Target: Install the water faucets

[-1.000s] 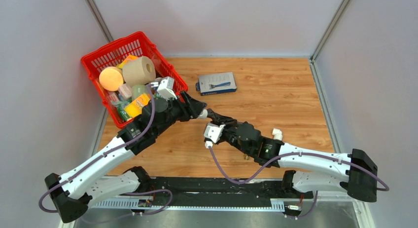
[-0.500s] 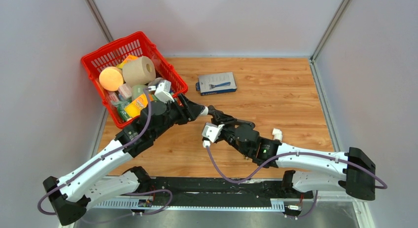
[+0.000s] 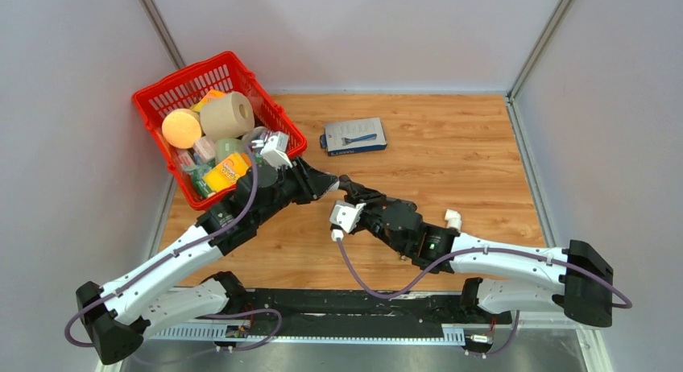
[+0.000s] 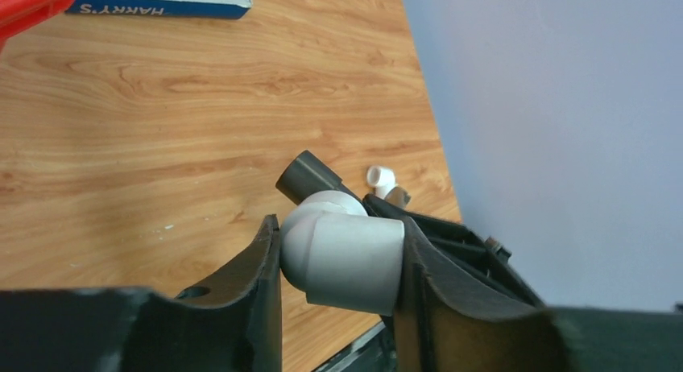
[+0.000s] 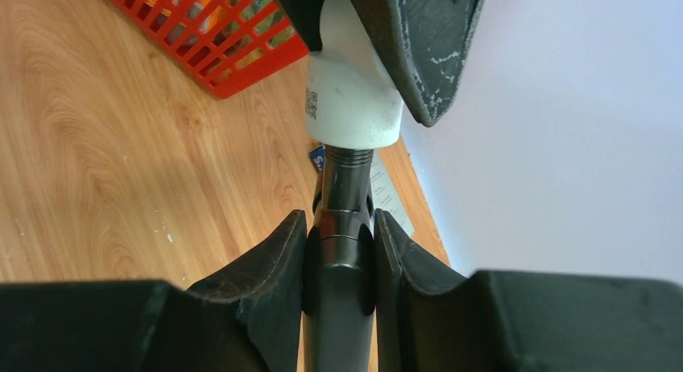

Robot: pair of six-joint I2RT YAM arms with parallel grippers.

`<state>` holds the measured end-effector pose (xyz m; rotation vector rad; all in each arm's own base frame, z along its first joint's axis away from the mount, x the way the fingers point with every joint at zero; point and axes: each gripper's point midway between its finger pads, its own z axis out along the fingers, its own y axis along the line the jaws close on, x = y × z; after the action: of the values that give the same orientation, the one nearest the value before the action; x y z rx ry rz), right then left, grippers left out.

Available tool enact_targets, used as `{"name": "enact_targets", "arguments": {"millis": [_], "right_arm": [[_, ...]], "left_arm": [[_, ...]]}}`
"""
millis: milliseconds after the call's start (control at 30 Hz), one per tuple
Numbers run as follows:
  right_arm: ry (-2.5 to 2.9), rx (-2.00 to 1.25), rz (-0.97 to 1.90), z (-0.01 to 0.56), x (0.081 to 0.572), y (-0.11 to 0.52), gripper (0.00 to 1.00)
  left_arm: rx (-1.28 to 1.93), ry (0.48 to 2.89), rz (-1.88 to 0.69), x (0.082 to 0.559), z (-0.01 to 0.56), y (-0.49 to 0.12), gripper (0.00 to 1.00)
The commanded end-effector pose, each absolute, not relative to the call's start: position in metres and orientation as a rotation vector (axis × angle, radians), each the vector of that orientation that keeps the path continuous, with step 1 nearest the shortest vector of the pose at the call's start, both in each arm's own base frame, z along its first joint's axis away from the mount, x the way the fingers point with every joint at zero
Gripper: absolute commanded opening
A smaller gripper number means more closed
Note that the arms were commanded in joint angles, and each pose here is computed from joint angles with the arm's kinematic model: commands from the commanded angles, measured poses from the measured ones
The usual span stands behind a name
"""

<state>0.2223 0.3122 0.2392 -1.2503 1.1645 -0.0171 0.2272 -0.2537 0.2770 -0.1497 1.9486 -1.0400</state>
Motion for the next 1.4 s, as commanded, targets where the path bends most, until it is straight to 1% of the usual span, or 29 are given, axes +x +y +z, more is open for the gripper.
{"name": "enact_targets", "arguments": {"millis": [0,33,67,133,200,233,267,300,333,367,400,433,467,533,567,600,733,767,800,833,900,933,1000,1033,1067,1233,1267,1300,1367], "right_arm": [[1.105,-1.130,0.119,0.287,0.219,0.318,0.00],[1.101,-1.137,0.155,0.289,0.217,0.318,0.00],[1.100,-1.152,0.191,0.290,0.214,0.318,0.00],[1.101,-1.175,0.272,0.294,0.209,0.317,0.00],[1.081,-1.213,0.386,0.301,0.199,0.318,0.00],[1.080,-1.227,0.433,0.302,0.195,0.316,0.00],[1.067,-1.249,0.487,0.305,0.190,0.315,0.00],[1.056,-1.273,0.540,0.306,0.185,0.313,0.00],[1.031,-1.296,0.604,0.310,0.177,0.312,0.00],[1.013,-1.336,0.673,0.309,0.168,0.310,0.00],[0.995,-1.354,0.719,0.311,0.161,0.307,0.00],[0.972,-1.379,0.763,0.311,0.155,0.306,0.00],[0.959,-1.395,0.794,0.312,0.150,0.303,0.00],[0.949,-1.416,0.832,0.312,0.145,0.301,0.00],[0.954,-1.424,0.842,0.310,0.144,0.301,0.00],[0.963,-1.431,0.841,0.307,0.145,0.301,0.00],[1.020,-1.418,0.783,0.298,0.160,0.302,0.00],[1.031,-1.408,0.764,0.298,0.164,0.302,0.00],[1.043,-1.400,0.738,0.297,0.169,0.301,0.00],[1.065,-1.373,0.694,0.298,0.178,0.299,0.00],[1.097,-1.321,0.623,0.300,0.192,0.295,0.00],[1.102,-1.297,0.593,0.302,0.197,0.293,0.00],[1.118,-1.234,0.540,0.306,0.208,0.288,0.00],[1.112,-1.197,0.510,0.311,0.214,0.285,0.00],[1.121,-1.167,0.481,0.312,0.219,0.282,0.00],[1.130,-1.101,0.399,0.313,0.229,0.278,0.00],[1.134,-1.099,0.388,0.311,0.230,0.278,0.00],[1.135,-1.097,0.379,0.310,0.231,0.279,0.00],[1.136,-1.098,0.376,0.308,0.231,0.282,0.00]], "left_arm": [[-0.040,1.861,-1.070,0.223,0.297,-0.258,0.21],[0.009,1.838,-1.040,0.223,0.299,-0.255,0.02],[0.044,1.809,-1.041,0.221,0.305,-0.255,0.00],[0.173,1.734,-1.004,0.219,0.318,-0.254,0.00],[0.459,1.629,-0.925,0.208,0.326,-0.258,0.00],[0.577,1.597,-0.948,0.197,0.327,-0.265,0.00],[0.698,1.537,-0.884,0.194,0.331,-0.264,0.00],[0.785,1.498,-0.896,0.185,0.333,-0.268,0.00],[0.879,1.441,-0.838,0.182,0.335,-0.265,0.00],[0.957,1.397,-0.866,0.171,0.338,-0.268,0.00],[1.062,1.311,-0.796,0.167,0.342,-0.264,0.00],[1.167,1.227,-0.815,0.151,0.345,-0.266,0.00],[1.283,1.145,-0.762,0.144,0.342,-0.263,0.00],[1.422,1.024,-0.719,0.129,0.339,-0.258,0.00],[1.478,1.010,-0.720,0.121,0.332,-0.254,0.00],[1.506,0.962,-0.676,0.122,0.335,-0.253,0.00],[1.499,1.017,-0.607,0.131,0.331,-0.246,0.00],[1.464,1.033,-0.617,0.133,0.334,-0.246,0.04],[1.426,1.055,-0.607,0.138,0.336,-0.245,0.19],[1.362,1.066,-0.625,0.140,0.343,-0.246,0.27],[1.215,1.110,-0.643,0.150,0.354,-0.245,0.53],[1.146,1.138,-0.629,0.157,0.359,-0.241,0.79],[1.002,1.182,-0.624,0.171,0.370,-0.236,0.79],[0.913,1.241,-0.668,0.175,0.370,-0.235,0.80],[0.792,1.295,-0.633,0.189,0.375,-0.225,0.79],[0.369,1.502,-0.756,0.209,0.372,-0.210,0.79],[0.331,1.522,-0.794,0.209,0.371,-0.212,0.94],[0.305,1.531,-0.814,0.209,0.371,-0.213,1.00],[0.243,1.565,-0.860,0.210,0.367,-0.216,1.00]]}}
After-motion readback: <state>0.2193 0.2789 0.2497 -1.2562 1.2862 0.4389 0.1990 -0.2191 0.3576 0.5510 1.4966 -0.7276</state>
